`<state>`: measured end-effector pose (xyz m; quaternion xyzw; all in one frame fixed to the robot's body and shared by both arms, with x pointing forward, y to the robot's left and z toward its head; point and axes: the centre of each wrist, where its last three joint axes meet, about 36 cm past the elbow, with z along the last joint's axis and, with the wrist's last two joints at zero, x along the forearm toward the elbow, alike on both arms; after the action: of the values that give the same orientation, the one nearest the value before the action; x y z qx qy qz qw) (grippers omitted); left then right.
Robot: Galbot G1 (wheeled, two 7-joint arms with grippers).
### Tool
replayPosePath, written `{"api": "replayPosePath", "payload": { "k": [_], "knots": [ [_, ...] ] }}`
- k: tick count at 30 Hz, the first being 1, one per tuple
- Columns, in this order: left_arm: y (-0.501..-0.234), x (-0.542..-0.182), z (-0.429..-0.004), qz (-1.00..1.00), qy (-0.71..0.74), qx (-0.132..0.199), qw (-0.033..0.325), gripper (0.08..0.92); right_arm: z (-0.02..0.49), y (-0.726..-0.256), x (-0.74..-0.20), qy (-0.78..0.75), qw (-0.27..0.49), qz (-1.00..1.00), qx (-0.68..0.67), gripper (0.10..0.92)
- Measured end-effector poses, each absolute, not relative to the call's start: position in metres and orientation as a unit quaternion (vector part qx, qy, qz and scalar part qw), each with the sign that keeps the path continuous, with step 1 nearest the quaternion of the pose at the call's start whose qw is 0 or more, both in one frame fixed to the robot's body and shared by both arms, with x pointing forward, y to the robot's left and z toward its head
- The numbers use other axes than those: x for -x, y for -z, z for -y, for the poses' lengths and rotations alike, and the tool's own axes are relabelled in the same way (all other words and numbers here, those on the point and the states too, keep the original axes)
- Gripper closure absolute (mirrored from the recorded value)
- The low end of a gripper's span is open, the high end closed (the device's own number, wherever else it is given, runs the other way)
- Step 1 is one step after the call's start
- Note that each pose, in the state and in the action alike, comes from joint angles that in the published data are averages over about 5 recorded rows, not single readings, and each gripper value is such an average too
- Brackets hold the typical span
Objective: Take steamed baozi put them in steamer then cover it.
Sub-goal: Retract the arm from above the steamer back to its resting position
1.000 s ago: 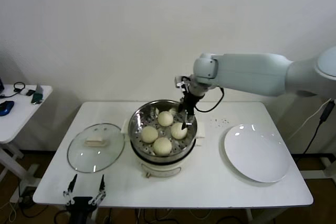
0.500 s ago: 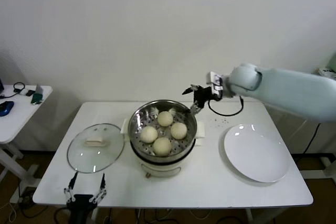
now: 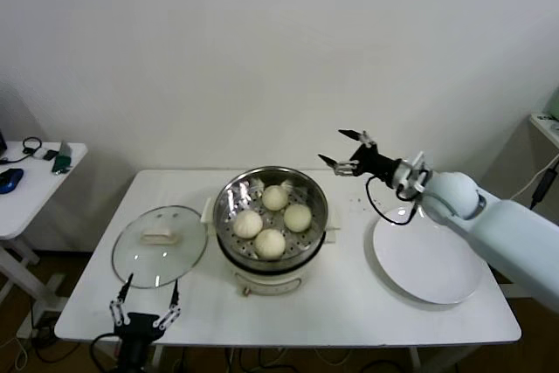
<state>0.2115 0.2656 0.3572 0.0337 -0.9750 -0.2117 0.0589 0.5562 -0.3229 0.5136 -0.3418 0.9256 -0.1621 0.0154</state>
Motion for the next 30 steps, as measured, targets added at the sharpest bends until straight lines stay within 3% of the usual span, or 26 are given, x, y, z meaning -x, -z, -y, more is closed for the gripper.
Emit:
{"api": "replayPosePath", "payload": {
  "k": [18, 30],
  "knots": [
    [-0.393, -0.236, -0.290, 0.845, 0.530, -0.024, 0.066, 0.177, 0.367, -0.438, -0.457, 0.035, 0.009, -0.984, 0.176, 0.200],
    [-0.373, -0.279, -0.310, 0.715, 0.697, -0.006, 0.056, 0.177, 0.398, -0.406, -0.401, 0.009, -0.030, -0.994, 0.105, 0.200]
  ]
}}
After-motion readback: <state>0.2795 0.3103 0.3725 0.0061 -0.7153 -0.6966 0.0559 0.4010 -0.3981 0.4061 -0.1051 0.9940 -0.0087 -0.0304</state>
